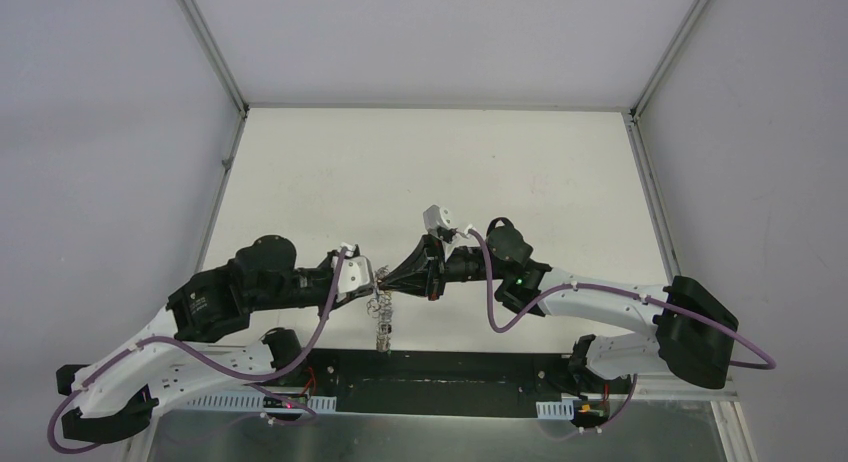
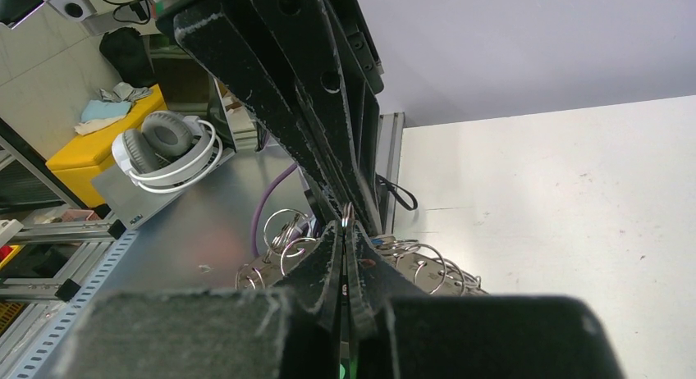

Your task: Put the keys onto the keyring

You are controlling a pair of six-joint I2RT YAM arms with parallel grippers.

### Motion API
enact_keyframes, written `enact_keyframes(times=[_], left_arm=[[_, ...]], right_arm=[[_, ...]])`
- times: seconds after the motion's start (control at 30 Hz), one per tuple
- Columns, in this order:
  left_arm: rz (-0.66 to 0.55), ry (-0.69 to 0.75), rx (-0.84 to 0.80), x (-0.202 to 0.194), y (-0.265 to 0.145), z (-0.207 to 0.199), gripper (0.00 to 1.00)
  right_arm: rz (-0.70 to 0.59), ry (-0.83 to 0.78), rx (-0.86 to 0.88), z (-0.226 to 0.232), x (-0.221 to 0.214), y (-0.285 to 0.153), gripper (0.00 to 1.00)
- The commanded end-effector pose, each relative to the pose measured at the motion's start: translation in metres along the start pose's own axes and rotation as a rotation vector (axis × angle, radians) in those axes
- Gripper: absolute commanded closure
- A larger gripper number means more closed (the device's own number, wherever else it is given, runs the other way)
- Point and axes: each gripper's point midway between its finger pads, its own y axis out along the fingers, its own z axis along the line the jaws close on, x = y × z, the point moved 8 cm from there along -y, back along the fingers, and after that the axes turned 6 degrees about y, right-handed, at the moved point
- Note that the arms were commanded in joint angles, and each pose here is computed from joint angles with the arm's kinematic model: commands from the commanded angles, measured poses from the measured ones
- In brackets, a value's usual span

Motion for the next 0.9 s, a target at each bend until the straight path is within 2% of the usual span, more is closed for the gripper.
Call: enact_keyframes(times=[0.0, 0.07, 0.27, 0.4, 0.6, 0.73, 0.87], left_arm=[[-0.035, 0.018, -0.039, 0.009, 0.000, -0.002, 1.00], [-0.041, 0.010, -0.034, 0.009, -0.001, -0.003, 0.96], [-0.095, -0.008, 0.021, 0.011, -0.016, -0.002, 0.56], [-0.153, -0.030, 0.068, 0.013, -0.029, -0.002, 0.48], [-0.305, -0.092, 0.109, 0.024, -0.036, -0.003, 0.47], [-0.374, -0.117, 0.106, 0.034, -0.033, -0.002, 0.54], [-0.373, -0.141, 0.090, 0.039, -0.025, -0.001, 0.63]], right_arm=[[-0.112, -0.086, 0.043, 0.011, 0.028, 0.002, 1.00], [-0.113, -0.087, 0.044, 0.011, 0.029, 0.002, 1.00], [-0.119, -0.091, 0.033, 0.012, 0.029, 0.000, 1.00], [-0.120, -0.095, 0.025, 0.013, 0.029, -0.002, 1.00], [-0.115, -0.104, 0.021, 0.014, 0.030, -0.004, 1.00], [-0.114, -0.102, 0.023, 0.015, 0.030, -0.005, 1.00], [-0.115, -0.100, 0.027, 0.016, 0.030, -0.005, 1.00]])
